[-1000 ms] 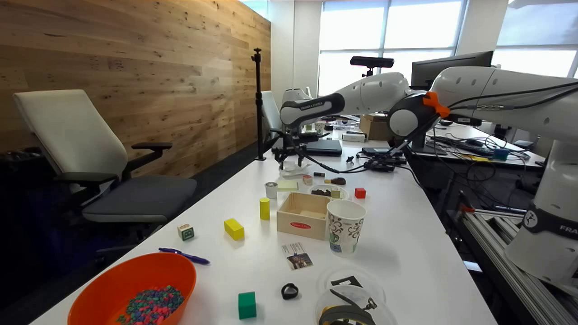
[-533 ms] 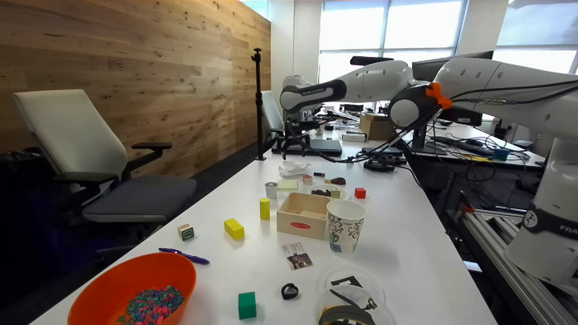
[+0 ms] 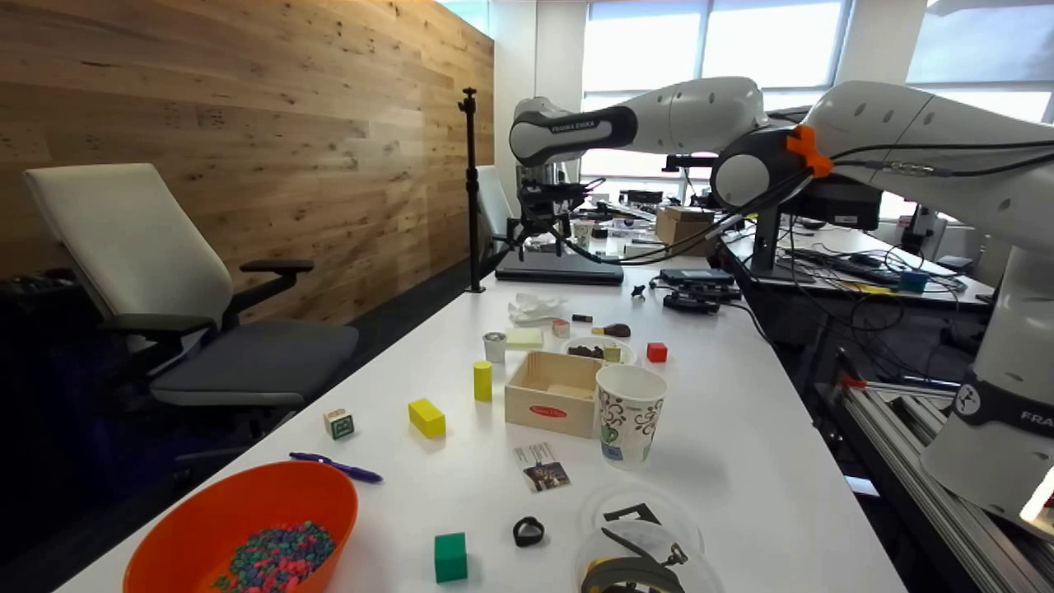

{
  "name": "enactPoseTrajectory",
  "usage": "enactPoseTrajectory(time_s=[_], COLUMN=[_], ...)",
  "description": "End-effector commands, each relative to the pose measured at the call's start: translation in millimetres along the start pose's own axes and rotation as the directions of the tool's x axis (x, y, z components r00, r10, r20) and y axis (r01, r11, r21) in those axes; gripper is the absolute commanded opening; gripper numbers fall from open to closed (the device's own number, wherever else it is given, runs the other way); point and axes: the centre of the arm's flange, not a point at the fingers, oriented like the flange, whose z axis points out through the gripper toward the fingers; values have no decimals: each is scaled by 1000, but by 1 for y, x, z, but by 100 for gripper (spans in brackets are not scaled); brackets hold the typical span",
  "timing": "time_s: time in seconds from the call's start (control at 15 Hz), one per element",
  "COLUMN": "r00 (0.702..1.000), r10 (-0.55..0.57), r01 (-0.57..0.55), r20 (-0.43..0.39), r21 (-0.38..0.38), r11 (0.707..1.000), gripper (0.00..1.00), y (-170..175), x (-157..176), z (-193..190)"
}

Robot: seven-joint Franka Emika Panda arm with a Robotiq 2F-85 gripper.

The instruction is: Spread open the tissue on the table

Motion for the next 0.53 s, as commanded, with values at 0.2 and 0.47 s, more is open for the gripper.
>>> enactPoseTrajectory(time_s=[0.2,0.47], r00=[998,990], r10=[-40,-137], r01=[35,131], r20=[-45,-20], r21=[-96,-175], r11=[995,976], gripper=[100,100], y=[13,15], x=[-58,-81], z=[-48,-67])
